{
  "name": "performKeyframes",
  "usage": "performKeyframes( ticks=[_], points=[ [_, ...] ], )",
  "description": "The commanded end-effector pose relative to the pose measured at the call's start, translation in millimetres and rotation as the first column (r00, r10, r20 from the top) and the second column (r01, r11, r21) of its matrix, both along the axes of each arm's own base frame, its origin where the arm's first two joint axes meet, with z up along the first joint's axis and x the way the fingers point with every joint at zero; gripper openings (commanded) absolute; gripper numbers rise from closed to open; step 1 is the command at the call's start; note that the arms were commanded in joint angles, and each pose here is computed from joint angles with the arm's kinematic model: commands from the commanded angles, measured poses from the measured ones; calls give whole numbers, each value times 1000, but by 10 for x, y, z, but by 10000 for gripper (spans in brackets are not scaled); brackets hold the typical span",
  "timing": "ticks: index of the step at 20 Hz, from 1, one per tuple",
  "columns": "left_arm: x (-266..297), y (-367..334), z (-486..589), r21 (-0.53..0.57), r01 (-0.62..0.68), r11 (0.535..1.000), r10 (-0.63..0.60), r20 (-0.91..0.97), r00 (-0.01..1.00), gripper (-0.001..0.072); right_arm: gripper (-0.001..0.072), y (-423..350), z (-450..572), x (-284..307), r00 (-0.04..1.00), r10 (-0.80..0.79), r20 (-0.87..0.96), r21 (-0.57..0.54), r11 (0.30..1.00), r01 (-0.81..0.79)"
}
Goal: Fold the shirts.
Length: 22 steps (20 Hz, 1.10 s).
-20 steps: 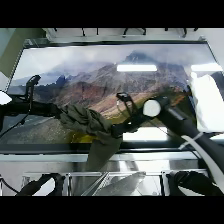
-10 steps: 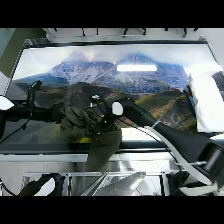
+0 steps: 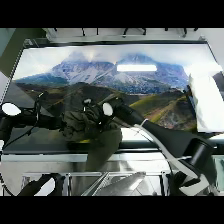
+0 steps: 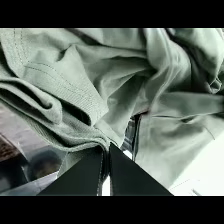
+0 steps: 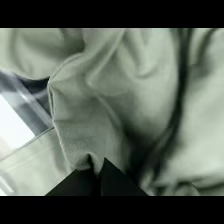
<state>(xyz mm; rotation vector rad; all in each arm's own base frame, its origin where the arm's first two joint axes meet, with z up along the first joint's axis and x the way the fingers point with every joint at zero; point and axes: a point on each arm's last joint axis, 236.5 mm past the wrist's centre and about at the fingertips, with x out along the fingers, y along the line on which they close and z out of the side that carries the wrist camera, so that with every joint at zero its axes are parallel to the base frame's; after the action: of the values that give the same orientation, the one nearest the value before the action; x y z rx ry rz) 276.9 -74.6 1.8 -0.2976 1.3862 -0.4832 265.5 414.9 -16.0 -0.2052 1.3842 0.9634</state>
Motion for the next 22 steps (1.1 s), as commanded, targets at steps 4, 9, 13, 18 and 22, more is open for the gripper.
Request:
performKeyframes(
  ticks=[4,9,13,18,22],
  points=[
    [-228,392,-16,197,26,980,-22,-20,1000,14,29,-1260,1354,528,939,-274,209,-24,958,285],
    [-271,516,251,264,-44,963,24,80,997,14,30,-2404,1950,590,815,-524,247,3,842,540],
    [-289,621,316,302,-101,948,74,98,992,14,29,-2862,1993,629,749,-614,250,3,774,633],
    [-35,835,632,355,-188,916,141,155,978,14,29,-3008,2064,708,720,-635,282,29,755,655],
    [87,1084,830,424,-263,866,196,195,961,13,30,-3470,1993,893,651,-675,348,-22,688,725]
  ],
)
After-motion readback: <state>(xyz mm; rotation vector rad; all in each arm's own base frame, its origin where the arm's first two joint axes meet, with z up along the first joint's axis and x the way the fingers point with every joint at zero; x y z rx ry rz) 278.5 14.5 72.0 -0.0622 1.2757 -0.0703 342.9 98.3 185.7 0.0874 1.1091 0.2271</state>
